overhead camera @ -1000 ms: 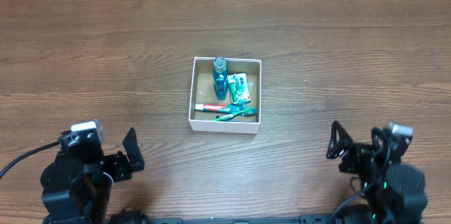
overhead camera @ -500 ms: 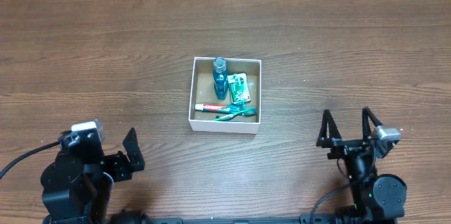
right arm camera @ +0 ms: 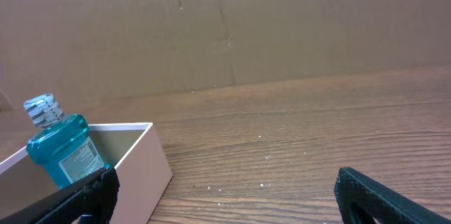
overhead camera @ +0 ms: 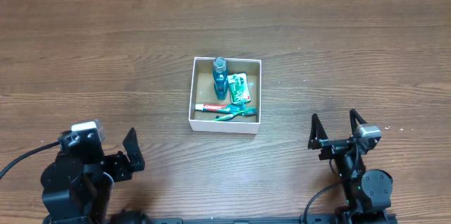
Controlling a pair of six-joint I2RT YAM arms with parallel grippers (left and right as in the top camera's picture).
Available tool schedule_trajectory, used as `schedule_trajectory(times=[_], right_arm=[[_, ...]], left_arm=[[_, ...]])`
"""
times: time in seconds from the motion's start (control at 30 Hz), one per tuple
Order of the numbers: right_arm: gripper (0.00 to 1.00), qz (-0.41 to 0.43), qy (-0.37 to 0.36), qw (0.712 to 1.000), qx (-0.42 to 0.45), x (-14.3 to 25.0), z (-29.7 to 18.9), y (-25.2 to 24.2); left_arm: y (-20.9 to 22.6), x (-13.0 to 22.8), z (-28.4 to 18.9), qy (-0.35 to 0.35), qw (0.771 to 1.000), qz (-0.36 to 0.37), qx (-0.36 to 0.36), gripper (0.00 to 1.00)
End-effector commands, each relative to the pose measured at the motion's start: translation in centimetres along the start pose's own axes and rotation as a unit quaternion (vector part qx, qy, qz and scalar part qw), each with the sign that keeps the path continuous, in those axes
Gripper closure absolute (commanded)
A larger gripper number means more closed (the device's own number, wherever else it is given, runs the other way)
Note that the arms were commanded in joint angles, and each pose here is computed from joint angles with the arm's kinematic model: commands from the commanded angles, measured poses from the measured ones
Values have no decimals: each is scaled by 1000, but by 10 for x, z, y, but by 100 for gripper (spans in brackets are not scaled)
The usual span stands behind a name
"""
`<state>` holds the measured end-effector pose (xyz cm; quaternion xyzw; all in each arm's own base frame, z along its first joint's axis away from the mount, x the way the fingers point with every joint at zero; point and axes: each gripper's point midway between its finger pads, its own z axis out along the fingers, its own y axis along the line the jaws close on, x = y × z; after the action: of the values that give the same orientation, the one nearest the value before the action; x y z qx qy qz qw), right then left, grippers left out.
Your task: Pack container
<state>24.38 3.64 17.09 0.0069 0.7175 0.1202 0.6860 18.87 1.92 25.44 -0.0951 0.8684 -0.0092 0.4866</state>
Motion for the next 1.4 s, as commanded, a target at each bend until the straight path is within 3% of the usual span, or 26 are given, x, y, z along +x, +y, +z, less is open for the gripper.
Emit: schedule_trajectory(times=[0.0, 0.7, 0.93, 1.1, 1.13, 1.37], right_arm=[[0, -4, -3, 1000, -8, 1, 0, 2], [0, -4, -3, 1000, -8, 1, 0, 2], [0, -4, -3, 1000, -8, 1, 0, 2], [0, -4, -3, 1000, -8, 1, 0, 2], [0, -4, -3, 1000, -8, 1, 0, 2], [0, -4, -3, 1000, -8, 1, 0, 2]], left_arm=[[-1, 1, 0, -1, 1000, -5, 4, 0], [-1, 1, 0, -1, 1000, -5, 4, 0], [-8, 41, 18, 27, 999, 10, 29, 0], [-20, 53, 51, -66, 995, 26, 72, 0], [-25, 52, 60, -110, 990, 33, 85, 0], [-36, 36, 76, -247, 960, 77, 105, 0]])
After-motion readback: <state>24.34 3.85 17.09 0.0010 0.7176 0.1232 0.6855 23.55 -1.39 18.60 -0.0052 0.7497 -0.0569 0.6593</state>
